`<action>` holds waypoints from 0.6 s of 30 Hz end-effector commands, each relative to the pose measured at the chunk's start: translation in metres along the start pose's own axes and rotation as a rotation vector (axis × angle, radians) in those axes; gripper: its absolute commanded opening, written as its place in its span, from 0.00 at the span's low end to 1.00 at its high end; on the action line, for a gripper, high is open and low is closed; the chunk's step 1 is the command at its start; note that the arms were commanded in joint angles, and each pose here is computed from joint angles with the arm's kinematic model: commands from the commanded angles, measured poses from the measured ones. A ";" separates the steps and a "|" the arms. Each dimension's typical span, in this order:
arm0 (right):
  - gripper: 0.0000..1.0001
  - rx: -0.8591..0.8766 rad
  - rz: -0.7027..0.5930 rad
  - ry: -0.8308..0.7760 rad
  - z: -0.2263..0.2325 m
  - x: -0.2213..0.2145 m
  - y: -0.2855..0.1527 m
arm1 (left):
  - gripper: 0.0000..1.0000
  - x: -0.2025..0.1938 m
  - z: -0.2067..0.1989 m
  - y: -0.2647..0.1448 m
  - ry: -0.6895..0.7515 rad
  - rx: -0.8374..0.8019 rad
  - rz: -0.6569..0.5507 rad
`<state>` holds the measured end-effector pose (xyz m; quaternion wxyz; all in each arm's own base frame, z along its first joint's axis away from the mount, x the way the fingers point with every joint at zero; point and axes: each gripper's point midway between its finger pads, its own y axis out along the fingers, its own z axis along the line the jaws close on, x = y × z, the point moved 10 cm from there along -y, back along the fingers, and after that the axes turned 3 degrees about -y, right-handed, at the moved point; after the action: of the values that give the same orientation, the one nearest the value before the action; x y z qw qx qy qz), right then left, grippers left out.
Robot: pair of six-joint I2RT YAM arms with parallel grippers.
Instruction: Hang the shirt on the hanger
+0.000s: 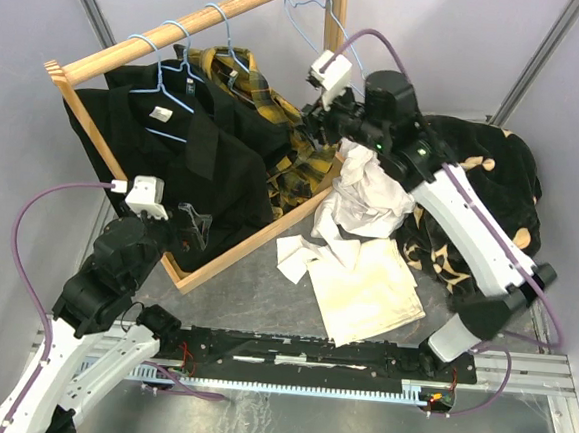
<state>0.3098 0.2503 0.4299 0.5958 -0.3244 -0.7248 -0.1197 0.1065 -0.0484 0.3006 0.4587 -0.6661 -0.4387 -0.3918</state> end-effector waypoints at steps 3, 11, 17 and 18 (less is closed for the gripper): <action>0.70 -0.254 -0.077 0.080 0.003 0.017 -0.097 | 0.99 0.021 -0.003 -0.005 0.024 0.021 -0.030; 0.79 -0.357 0.115 0.416 0.052 -0.076 -0.164 | 1.00 0.023 0.003 0.011 0.076 0.270 0.149; 0.85 -0.540 0.339 0.656 0.078 -0.134 -0.197 | 0.99 0.017 -0.005 0.016 -0.022 0.239 0.183; 0.88 -0.564 0.363 0.689 0.081 -0.139 -0.201 | 0.99 0.017 -0.007 0.015 -0.039 0.212 0.178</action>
<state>0.1497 0.1113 0.3470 0.6881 -0.4735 -0.4827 -0.2635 0.1327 -0.0523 0.3045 0.5941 -0.6349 -0.3882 -0.3053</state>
